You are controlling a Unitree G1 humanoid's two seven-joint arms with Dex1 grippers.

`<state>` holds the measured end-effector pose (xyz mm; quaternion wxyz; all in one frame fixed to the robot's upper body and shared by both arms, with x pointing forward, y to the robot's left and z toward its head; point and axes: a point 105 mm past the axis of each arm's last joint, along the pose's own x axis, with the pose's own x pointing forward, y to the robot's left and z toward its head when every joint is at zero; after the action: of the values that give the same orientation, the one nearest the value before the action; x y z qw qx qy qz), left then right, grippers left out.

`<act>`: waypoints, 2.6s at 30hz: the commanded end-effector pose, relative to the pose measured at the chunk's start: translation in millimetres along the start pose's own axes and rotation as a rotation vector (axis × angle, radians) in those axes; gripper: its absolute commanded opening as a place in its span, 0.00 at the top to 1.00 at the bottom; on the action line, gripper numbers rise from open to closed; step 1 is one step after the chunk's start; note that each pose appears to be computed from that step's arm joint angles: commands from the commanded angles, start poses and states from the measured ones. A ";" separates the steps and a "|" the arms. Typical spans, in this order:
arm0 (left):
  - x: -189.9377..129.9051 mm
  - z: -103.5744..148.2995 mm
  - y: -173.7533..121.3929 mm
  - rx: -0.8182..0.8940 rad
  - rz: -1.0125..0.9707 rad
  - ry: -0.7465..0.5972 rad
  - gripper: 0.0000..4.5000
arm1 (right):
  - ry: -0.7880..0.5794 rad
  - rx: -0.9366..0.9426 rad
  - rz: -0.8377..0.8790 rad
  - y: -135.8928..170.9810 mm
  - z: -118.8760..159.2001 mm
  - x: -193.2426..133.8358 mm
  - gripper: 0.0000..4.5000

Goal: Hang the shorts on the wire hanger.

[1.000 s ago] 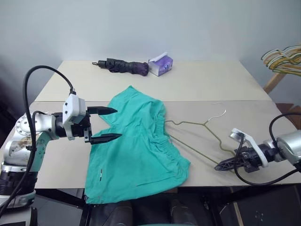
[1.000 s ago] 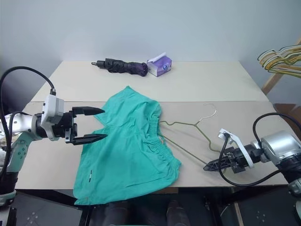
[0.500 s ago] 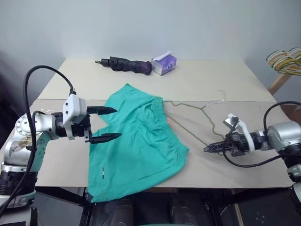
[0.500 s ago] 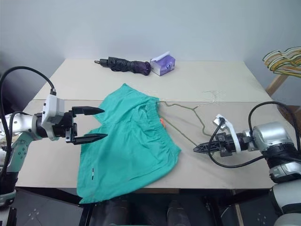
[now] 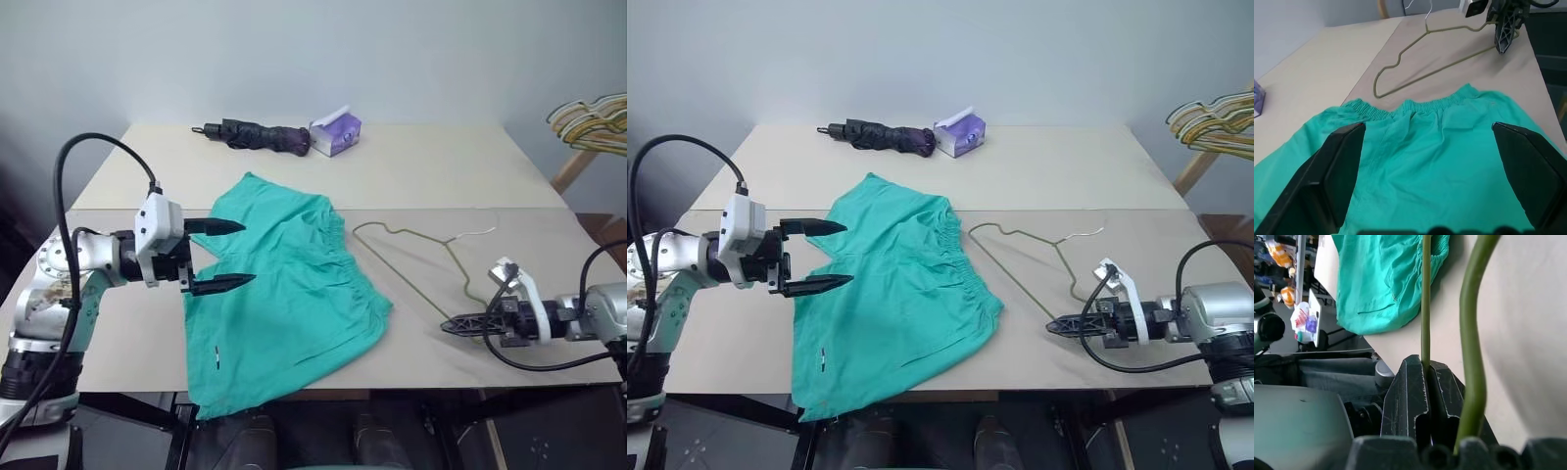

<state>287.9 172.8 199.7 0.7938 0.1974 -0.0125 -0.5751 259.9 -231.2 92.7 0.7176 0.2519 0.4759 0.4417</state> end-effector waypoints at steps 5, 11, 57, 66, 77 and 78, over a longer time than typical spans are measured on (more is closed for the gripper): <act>-2.6 8.3 1.5 0.041 -0.004 -0.007 0.00 | 0.011 -0.063 -0.003 0.5 14.3 12.9 1.00; -6.7 8.2 -1.0 0.040 -0.001 0.003 0.00 | 0.049 -0.097 0.053 6.9 17.0 17.0 1.00; -9.6 7.5 -2.0 0.055 0.047 0.010 0.00 | 0.414 -0.541 -0.060 15.0 51.0 27.5 1.00; -10.8 7.8 -3.3 0.062 0.069 0.010 0.00 | 0.407 -0.522 -0.114 4.3 71.3 45.5 1.00; -10.3 7.3 -0.8 0.061 0.083 0.006 0.00 | 0.332 -0.484 -0.031 14.3 71.9 49.2 1.00; -9.7 7.2 0.0 0.061 0.082 0.006 0.00 | 0.350 -0.495 -0.017 15.8 66.9 49.4 1.00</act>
<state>282.0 179.8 197.1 0.8110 0.2093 -0.0132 -0.5462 329.5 -182.3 98.6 0.6868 -0.0236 0.4875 0.5386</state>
